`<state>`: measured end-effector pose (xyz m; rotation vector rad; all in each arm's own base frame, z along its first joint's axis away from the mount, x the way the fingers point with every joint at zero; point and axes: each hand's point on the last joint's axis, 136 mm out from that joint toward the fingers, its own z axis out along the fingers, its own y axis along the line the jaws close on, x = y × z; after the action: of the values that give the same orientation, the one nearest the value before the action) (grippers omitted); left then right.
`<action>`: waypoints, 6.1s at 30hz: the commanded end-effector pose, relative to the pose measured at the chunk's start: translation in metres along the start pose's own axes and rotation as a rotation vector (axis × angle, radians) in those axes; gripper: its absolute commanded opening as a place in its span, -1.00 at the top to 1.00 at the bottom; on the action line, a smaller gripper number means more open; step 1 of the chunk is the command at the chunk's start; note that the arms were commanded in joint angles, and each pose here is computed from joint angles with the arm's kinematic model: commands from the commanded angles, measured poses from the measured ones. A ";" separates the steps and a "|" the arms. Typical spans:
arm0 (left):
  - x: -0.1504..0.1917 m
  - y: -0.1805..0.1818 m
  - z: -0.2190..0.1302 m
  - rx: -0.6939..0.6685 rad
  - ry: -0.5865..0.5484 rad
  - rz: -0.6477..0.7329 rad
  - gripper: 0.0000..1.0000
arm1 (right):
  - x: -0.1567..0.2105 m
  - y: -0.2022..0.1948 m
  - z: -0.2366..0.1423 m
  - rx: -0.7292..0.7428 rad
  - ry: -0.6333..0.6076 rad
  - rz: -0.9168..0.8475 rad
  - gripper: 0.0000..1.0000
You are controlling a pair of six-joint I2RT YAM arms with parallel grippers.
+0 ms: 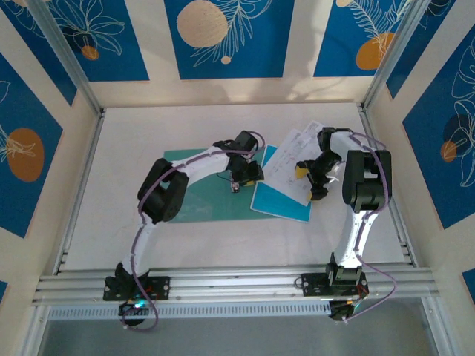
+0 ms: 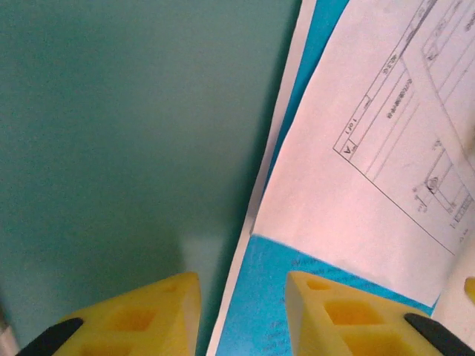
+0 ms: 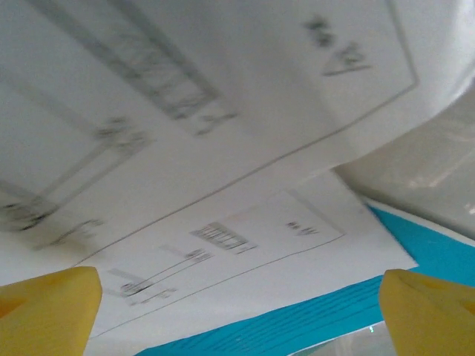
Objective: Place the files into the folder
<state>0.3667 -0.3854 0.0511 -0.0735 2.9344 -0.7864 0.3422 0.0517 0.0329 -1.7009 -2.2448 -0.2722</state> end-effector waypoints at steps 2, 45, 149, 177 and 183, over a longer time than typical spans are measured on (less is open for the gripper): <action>-0.011 0.001 -0.056 -0.028 -0.070 -0.021 0.30 | -0.002 0.022 -0.033 -0.084 -0.096 -0.117 -0.80; -0.006 -0.015 -0.060 0.133 -0.037 -0.041 0.24 | 0.059 0.052 -0.011 0.037 -0.072 -0.759 -0.41; -0.002 0.046 -0.128 0.198 -0.185 -0.051 1.00 | 0.070 0.028 -0.097 -0.280 -0.254 -0.751 -0.62; 0.058 0.185 -0.136 -0.263 -0.098 -0.116 1.00 | 0.171 0.102 0.026 -0.226 0.084 -1.048 -0.33; 0.064 0.200 -0.142 -0.320 -0.091 -0.114 1.00 | 0.182 0.109 0.041 -0.206 0.106 -1.064 -0.33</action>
<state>0.2937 -0.1667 0.0724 -0.2987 2.9224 -0.4164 0.4008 0.2494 0.0550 -0.4043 -2.9159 -0.7825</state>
